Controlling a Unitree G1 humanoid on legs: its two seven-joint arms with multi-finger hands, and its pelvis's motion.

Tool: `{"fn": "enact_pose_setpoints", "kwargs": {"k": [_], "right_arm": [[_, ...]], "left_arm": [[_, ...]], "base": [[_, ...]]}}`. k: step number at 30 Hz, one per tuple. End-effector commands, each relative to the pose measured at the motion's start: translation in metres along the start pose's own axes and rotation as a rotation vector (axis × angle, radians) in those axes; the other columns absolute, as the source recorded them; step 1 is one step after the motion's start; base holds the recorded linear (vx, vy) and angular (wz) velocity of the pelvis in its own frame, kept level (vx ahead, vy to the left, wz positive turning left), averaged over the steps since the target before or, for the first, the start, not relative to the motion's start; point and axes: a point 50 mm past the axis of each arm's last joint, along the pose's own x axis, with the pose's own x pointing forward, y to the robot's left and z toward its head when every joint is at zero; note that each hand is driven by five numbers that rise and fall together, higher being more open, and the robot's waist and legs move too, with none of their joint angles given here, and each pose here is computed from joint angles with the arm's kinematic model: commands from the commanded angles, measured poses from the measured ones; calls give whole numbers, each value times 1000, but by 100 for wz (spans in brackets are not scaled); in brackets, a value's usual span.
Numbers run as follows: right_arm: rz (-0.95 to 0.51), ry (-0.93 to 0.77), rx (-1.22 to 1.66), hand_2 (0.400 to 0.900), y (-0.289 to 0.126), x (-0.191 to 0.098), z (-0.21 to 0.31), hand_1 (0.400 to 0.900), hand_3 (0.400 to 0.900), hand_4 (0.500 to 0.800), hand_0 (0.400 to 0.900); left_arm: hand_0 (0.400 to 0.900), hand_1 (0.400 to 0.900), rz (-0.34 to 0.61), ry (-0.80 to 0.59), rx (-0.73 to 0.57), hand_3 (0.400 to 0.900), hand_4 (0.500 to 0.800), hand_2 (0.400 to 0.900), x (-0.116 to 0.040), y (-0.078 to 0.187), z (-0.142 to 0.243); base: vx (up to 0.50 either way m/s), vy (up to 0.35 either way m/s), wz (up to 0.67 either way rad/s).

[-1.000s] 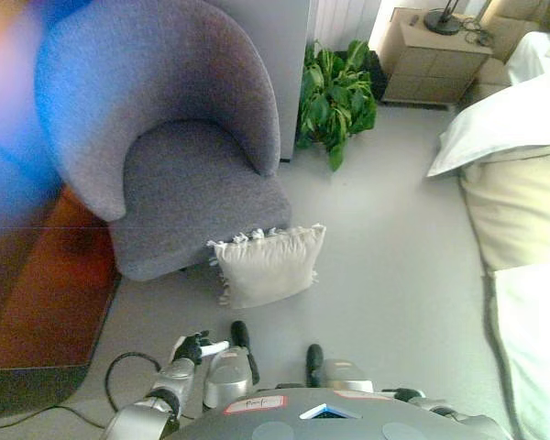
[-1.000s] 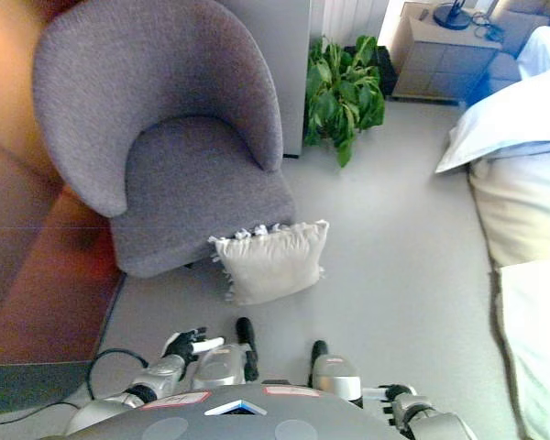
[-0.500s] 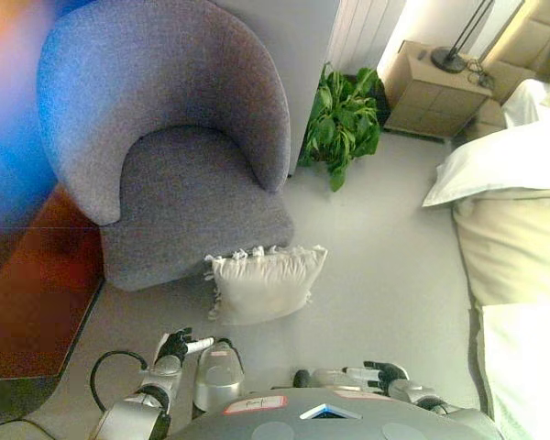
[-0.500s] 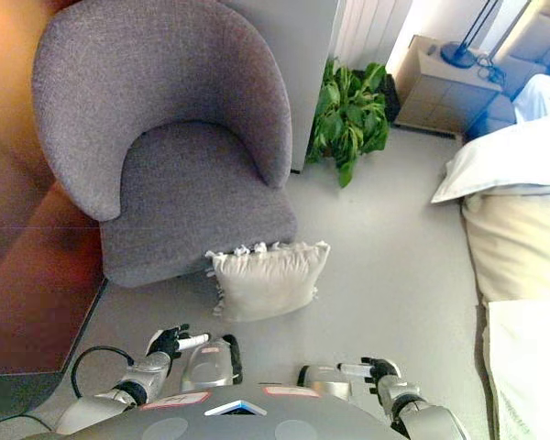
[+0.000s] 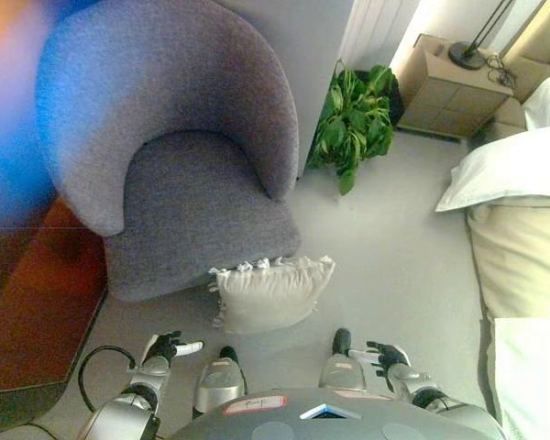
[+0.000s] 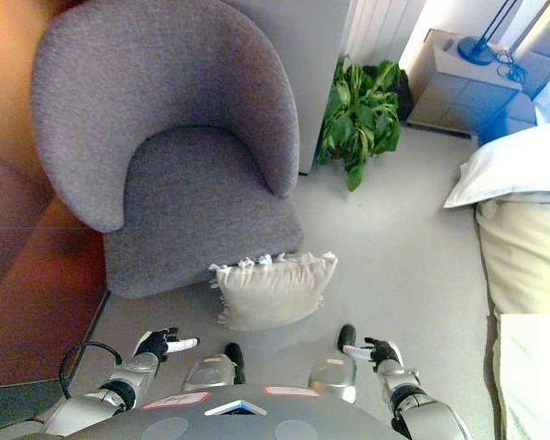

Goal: Pick up the pillow and put it on the sofa.

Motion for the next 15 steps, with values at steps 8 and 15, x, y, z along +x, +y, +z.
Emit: {"fn": "enact_pose_setpoints", "kwargs": {"k": [8, 15], "right_arm": [[-232, -53, -480, 900, -34, 1, 23, 900, 900, 800, 900], [-400, -347, -721, 900, -50, -8, 107, 900, 900, 800, 900]], "left_arm": [[900, 900, -62, -184, 26, 900, 800, 900, -2, -15, 34], [900, 900, -81, -224, 72, 900, 800, 900, -2, -22, 56]], "base": [[189, -172, 40], [33, -29, 20]]}}
